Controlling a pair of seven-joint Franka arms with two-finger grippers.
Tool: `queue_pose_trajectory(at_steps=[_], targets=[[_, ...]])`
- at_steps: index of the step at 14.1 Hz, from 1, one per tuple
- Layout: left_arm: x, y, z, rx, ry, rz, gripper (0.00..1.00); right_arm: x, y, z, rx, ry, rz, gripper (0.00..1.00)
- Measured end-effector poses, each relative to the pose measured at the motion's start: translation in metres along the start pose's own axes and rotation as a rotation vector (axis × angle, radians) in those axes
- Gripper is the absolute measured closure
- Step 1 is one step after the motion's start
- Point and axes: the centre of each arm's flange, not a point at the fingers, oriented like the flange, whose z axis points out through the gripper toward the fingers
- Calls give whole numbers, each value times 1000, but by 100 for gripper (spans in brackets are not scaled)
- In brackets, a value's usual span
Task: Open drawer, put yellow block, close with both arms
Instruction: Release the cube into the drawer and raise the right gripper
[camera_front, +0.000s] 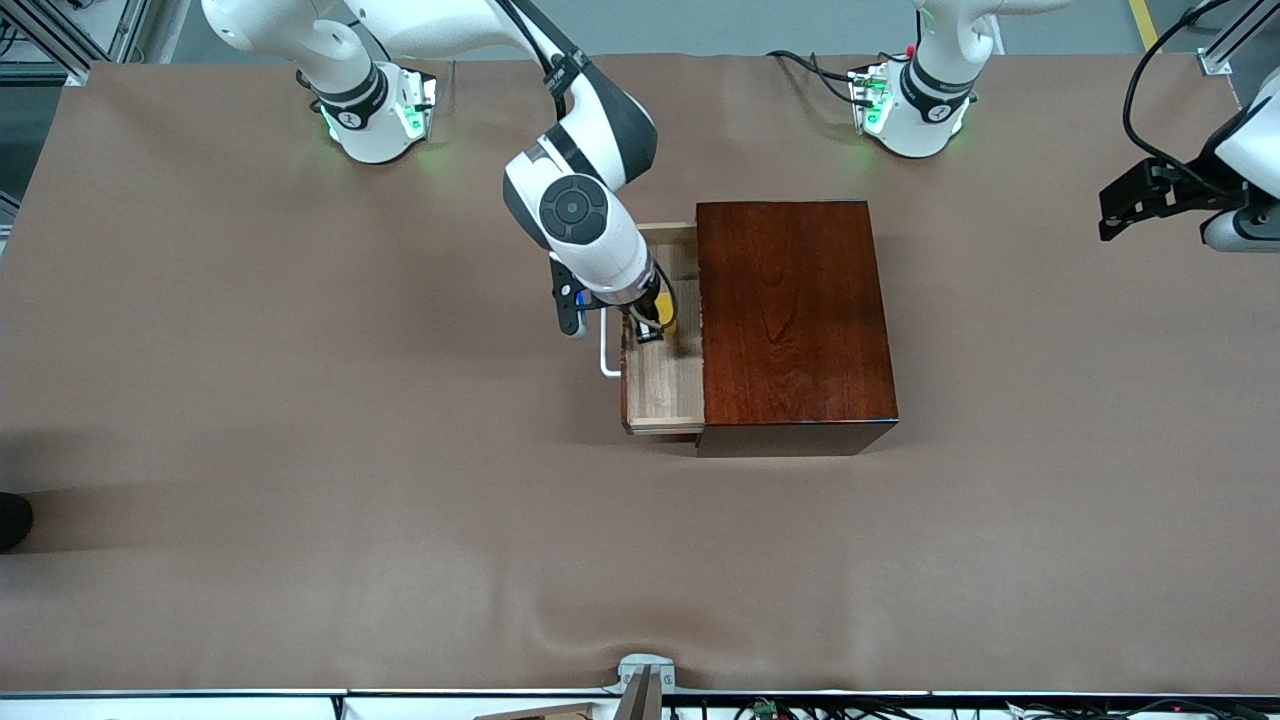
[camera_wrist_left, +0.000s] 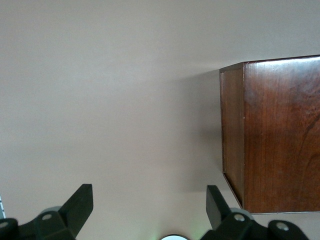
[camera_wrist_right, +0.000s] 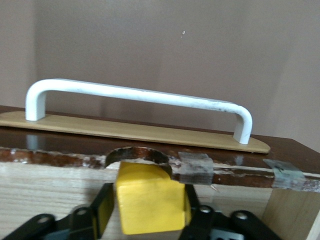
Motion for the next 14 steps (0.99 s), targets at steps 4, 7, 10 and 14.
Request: queue_pose_trajectory(at_steps=[4,7,10,14], targets=[[0,8,-1,1,2,15,0,9,-22,-49,-27,3,25,0],[-2,27,-13,0,25,49,0,38,-46,-108,-62,3,66,0],[-9,81,-26,-1,49,79,0,71,-60,-151,-87,16,70,0],[-22,190,-15,-11,32,43,0,125,-61,-192,-145,108,-158,0]])
